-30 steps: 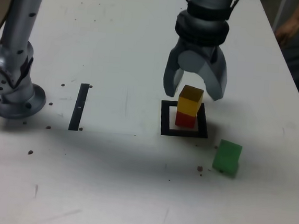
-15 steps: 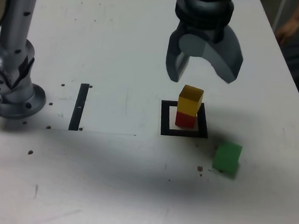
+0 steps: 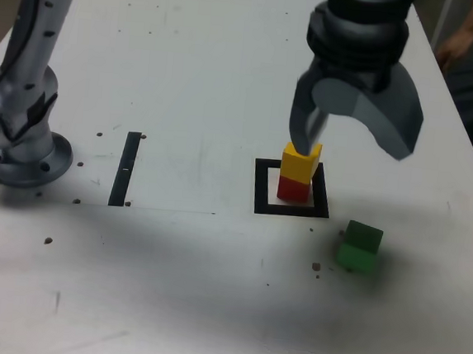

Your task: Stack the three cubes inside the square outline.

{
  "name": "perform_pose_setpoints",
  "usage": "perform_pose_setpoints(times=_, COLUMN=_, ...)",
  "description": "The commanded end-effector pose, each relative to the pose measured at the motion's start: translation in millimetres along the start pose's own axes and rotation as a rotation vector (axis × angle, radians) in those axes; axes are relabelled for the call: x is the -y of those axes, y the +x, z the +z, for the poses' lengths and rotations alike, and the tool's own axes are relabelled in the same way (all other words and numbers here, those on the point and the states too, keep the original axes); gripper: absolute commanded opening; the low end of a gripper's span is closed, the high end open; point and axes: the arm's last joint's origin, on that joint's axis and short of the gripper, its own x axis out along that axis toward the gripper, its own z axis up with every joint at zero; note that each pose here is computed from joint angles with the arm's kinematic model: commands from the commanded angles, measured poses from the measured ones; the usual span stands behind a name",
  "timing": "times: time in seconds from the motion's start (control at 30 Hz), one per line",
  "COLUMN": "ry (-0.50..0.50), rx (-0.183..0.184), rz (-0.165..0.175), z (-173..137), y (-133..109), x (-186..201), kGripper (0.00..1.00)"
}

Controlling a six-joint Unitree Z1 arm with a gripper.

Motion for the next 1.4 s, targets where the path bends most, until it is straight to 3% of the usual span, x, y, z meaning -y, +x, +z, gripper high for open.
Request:
perform_pose_setpoints(times=0.0, ry=0.004, rx=0.003, rz=-0.003, z=5, y=1, x=4, kGripper=1.00)
perform_pose_setpoints(times=0.27, ry=0.026, rx=0.005, rz=-0.005, z=22, y=7, x=18, kGripper=1.00)
perform_pose_setpoints(times=0.6, ry=0.030, rx=-0.058, rz=-0.064, z=56, y=48, x=23, kGripper=0.98)
perform_pose_setpoints(times=1.07, ry=0.035, rx=-0.128, rz=-0.113, z=75, y=88, x=25, kGripper=0.92)
perform_pose_setpoints(times=1.2, ry=0.031, rx=-0.143, rz=-0.122, z=76, y=95, x=23, kGripper=0.85)
perform_pose_setpoints(times=1.37, ry=0.027, rx=-0.151, rz=-0.126, z=79, y=101, x=22, kGripper=0.62)
